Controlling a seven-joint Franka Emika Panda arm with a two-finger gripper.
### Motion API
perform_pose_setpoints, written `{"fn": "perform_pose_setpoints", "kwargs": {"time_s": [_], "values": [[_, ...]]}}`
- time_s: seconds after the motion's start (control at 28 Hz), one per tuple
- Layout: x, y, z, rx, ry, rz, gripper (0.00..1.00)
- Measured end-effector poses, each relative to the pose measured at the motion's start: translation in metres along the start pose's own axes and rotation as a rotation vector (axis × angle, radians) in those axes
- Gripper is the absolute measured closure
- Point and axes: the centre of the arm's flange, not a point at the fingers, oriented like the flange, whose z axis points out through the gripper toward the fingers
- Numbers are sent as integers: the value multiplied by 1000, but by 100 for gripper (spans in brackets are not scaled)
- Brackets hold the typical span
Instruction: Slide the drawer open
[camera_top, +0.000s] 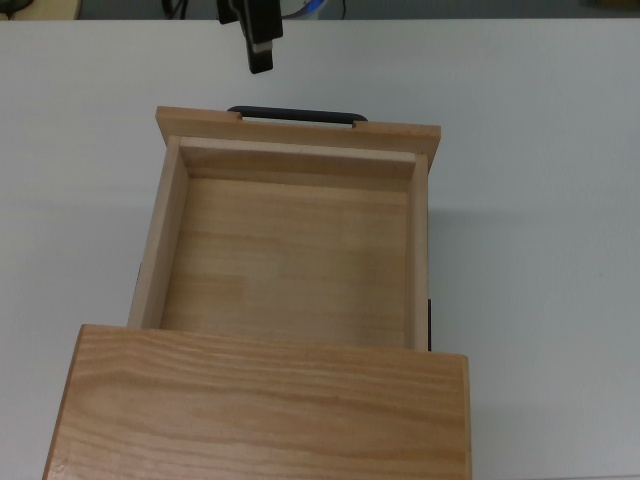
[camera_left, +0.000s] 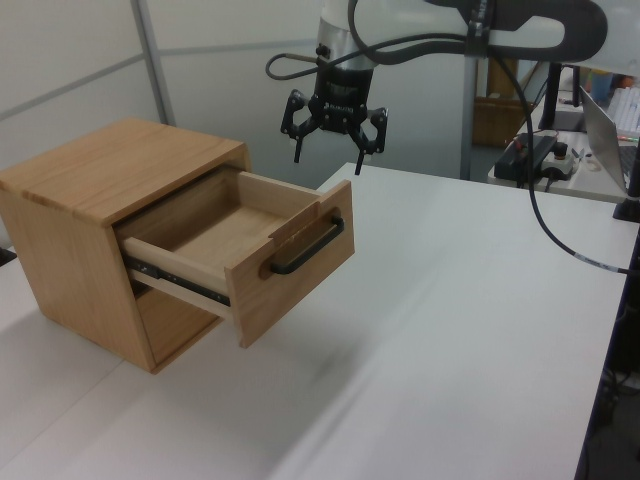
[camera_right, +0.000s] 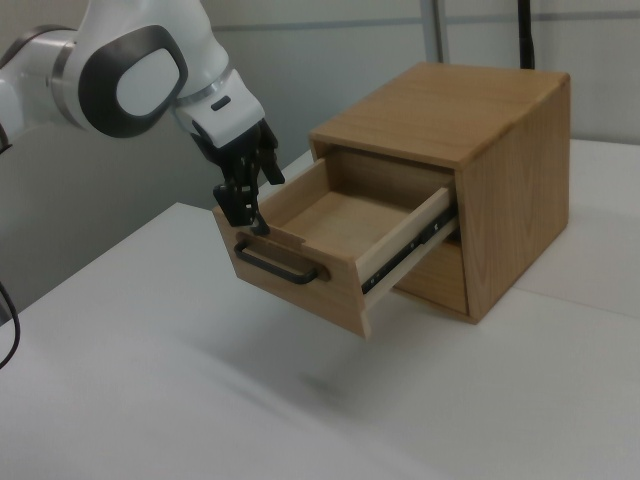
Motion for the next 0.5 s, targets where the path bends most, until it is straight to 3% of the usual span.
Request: {"fn": "perform_pose_setpoints", "kwargs": {"time_s": [0.29,0.5], "values": [[1,1,0,-3,-1,-307,0],[0,6,7,-47,-37,-549,0]]}}
